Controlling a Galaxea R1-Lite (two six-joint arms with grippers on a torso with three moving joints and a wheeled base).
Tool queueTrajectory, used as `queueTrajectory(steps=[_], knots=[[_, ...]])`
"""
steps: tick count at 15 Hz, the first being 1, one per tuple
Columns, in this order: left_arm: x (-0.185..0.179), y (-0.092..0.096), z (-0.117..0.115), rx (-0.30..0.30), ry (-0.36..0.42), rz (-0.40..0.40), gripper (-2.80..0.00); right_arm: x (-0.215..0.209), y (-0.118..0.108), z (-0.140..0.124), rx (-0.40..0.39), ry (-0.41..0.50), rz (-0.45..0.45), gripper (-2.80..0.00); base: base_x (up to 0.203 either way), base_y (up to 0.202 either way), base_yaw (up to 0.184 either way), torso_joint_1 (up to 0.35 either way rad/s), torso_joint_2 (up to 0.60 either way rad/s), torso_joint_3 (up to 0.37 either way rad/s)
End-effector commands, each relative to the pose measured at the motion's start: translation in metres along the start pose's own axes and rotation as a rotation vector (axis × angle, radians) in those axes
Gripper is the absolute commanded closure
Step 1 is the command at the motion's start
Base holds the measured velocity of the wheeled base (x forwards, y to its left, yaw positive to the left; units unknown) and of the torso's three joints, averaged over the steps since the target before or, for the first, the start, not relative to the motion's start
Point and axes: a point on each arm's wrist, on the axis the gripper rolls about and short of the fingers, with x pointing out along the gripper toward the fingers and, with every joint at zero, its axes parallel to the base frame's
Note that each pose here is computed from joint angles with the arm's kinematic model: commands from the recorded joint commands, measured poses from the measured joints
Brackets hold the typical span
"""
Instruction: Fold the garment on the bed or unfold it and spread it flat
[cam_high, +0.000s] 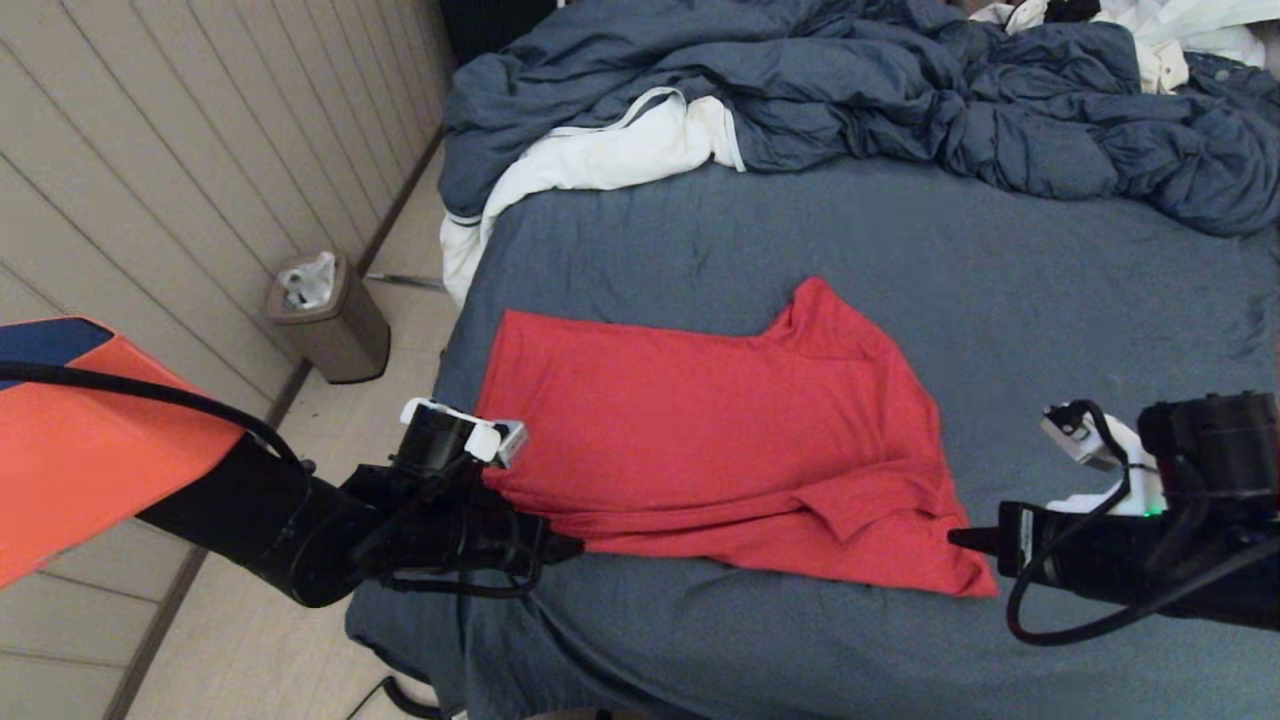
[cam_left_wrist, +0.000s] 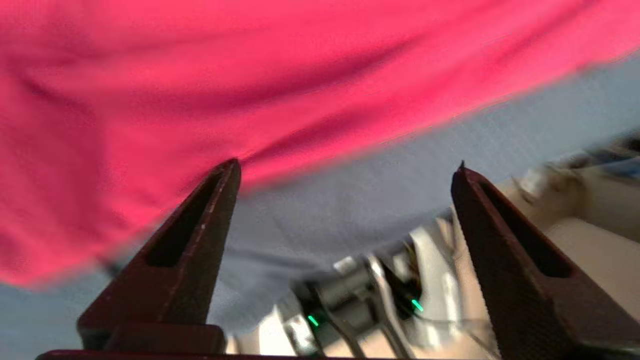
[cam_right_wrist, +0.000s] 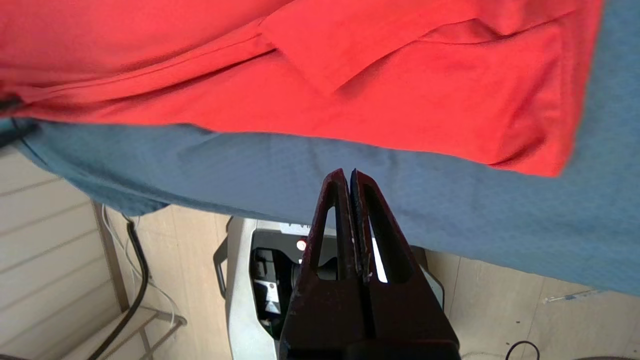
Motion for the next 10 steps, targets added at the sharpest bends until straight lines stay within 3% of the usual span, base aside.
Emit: queueTrajectory(steps=[1, 5, 10], knots=[[0.005, 0.023, 0.012, -0.004, -0.053, 0.074, -2.80, 0.000, -0.001, -0.001, 0.004, 0.006, 0.017, 0.00, 0.000, 0.000, 0.000, 0.000, 0.00, 0.000], [0.003, 0.029, 0.024, -0.005, -0.098, 0.090, -2.80, 0.001, -0.001, -0.001, 0.008, 0.010, 0.020, 0.00, 0.000, 0.000, 0.000, 0.000, 0.00, 0.000], [0.008, 0.035, 0.019, -0.018, -0.079, 0.101, -2.80, 0.001, -0.001, -0.002, 0.010, 0.015, 0.033, 0.00, 0.000, 0.000, 0.000, 0.000, 0.00, 0.000]])
